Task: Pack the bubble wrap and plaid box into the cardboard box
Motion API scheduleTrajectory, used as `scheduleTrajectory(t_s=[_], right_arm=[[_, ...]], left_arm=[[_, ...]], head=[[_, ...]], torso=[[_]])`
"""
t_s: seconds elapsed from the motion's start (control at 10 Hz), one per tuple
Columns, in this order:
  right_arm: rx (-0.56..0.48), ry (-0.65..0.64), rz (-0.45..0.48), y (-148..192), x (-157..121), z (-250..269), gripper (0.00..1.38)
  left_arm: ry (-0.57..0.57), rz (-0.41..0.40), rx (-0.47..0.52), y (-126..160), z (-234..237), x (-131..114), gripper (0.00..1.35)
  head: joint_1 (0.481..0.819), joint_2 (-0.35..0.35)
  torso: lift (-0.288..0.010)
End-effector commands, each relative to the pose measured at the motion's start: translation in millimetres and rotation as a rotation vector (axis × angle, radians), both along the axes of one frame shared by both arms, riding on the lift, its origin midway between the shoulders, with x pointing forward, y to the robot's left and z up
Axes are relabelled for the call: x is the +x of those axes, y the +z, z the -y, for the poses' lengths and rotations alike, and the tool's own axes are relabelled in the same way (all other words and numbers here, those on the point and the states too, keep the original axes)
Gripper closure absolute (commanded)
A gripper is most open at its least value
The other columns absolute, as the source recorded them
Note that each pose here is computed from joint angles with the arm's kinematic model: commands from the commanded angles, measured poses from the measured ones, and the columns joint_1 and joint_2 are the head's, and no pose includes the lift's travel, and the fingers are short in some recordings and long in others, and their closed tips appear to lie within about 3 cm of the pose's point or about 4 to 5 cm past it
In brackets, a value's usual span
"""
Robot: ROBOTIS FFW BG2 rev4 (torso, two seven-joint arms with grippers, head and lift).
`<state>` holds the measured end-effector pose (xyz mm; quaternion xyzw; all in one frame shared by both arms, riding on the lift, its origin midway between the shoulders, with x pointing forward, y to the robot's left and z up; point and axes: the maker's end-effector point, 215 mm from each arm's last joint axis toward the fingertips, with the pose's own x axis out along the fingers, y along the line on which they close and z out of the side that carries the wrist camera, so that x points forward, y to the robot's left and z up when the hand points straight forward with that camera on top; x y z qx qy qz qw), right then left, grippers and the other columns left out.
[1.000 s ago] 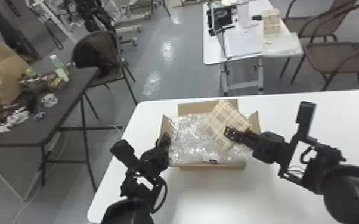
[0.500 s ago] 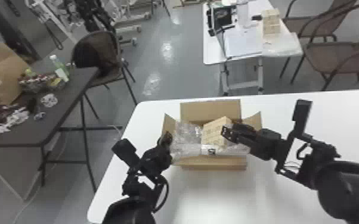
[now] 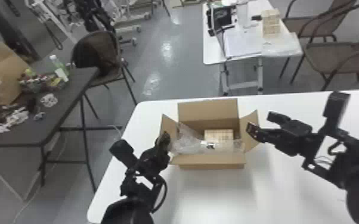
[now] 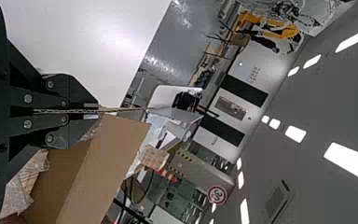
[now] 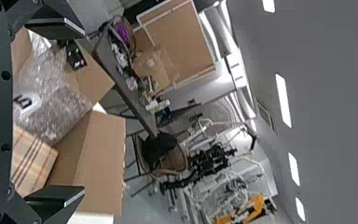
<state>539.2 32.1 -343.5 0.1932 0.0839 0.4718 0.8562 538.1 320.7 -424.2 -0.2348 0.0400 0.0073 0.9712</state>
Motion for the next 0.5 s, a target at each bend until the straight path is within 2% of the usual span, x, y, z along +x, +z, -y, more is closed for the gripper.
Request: scheduleTrajectory(t_s=[0.0, 0.3, 0.4], right_arm=[[-0.069, -0.105, 0.017, -15.4, -2.3, 55.8, 0.12], [-0.141, -0.278, -0.018, -52.7, -24.5, 155.3, 0.12], [-0.19, -0.346, 0.0, -60.4, -33.6, 193.2, 0.12]], left_arm=[[0.005, -0.004, -0.001, -2.7, -3.3, -3.2, 1.21], [0.011, -0.004, -0.001, -3.2, -6.4, -5.2, 1.21], [0.016, -0.004, -0.001, -4.1, -8.1, -7.1, 1.21]], head=[[0.695, 0.35], [0.695, 0.262], [0.695, 0.244]], torso=[[-0.044], [-0.044], [-0.044]])
